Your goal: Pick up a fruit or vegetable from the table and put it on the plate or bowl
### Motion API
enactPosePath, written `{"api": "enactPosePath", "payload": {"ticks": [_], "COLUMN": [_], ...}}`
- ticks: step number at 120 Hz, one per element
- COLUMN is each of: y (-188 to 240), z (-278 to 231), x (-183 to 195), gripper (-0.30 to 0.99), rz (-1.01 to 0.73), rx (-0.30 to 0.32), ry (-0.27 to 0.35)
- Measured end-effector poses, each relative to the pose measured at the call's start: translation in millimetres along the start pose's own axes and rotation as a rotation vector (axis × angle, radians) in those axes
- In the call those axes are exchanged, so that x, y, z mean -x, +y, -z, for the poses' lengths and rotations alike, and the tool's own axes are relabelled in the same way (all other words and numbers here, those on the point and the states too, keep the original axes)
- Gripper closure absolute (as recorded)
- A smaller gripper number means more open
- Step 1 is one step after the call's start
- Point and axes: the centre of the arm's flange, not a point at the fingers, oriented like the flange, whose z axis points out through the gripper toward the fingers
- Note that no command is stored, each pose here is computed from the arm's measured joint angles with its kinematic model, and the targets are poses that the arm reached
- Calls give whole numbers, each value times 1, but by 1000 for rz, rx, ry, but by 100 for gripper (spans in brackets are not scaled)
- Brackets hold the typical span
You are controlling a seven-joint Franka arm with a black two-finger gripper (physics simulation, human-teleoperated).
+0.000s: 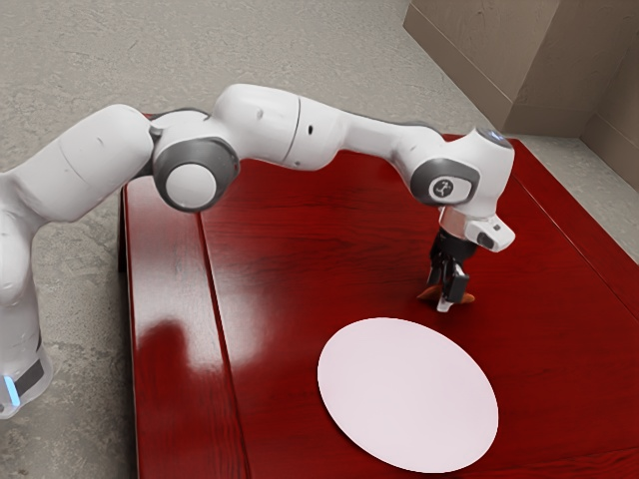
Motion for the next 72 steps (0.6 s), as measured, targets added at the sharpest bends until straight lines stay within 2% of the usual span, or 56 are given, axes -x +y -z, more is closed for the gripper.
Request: {"api": "enactPosePath", "payload": {"ticks": [55, 72], "y": [0, 0], "z": [-2, -2], "x": [0, -1], "gripper": [49, 54], "rz": [-5, -14], "rx": [-1, -3], "ry": [-1, 4]}}
